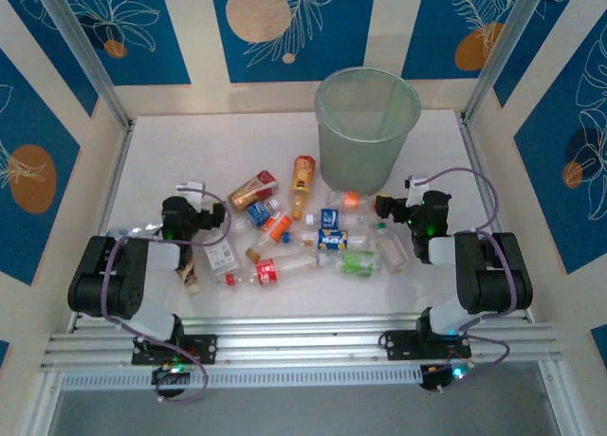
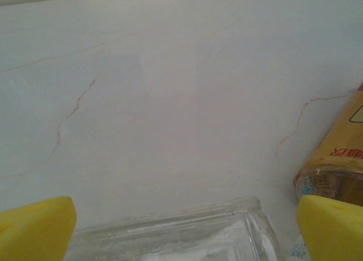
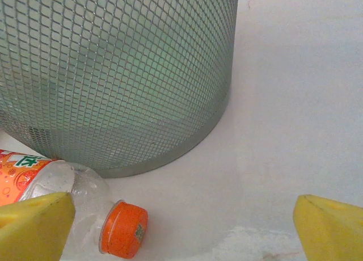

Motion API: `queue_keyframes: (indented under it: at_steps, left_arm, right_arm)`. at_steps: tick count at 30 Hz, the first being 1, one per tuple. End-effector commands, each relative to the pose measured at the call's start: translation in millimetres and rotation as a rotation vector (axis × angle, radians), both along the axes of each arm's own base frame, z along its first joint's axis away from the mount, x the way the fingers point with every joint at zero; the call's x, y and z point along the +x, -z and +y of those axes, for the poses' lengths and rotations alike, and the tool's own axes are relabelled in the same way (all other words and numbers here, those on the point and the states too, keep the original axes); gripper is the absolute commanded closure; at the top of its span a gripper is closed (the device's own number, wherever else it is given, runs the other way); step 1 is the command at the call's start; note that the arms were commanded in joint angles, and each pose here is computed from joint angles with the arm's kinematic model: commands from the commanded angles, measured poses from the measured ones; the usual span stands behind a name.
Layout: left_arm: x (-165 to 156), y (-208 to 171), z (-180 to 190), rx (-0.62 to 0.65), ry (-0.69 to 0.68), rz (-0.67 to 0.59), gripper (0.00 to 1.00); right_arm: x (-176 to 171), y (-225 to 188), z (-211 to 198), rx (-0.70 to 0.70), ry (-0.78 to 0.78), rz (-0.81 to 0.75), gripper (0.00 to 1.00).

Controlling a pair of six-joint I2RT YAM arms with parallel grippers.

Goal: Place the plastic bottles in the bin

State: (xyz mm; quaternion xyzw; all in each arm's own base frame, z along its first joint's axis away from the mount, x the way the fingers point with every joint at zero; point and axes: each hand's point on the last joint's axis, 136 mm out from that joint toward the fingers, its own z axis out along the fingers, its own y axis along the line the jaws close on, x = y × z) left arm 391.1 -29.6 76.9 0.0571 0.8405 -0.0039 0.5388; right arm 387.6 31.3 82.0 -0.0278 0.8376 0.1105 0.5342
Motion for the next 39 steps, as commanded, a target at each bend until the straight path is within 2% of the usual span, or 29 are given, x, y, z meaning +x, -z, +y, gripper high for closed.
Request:
queue_keyframes:
  at_steps: [1, 31, 39]
  left_arm:
    - [6, -12, 1, 0.005, 0.011, -0.033, 0.01]
    - [6, -11, 1, -0.004, 0.015, -0.031, 0.01]
    - [7, -20, 5, -0.008, -0.003, -0.032, 0.01]
  right_arm:
    - [7, -13, 3, 0.012, -0.015, -0.041, 0.01]
    - [7, -13, 4, 0.012, -0.016, -0.043, 0.01]
    - [10, -19, -8, 0.022, 0.046, -0.028, 0.01]
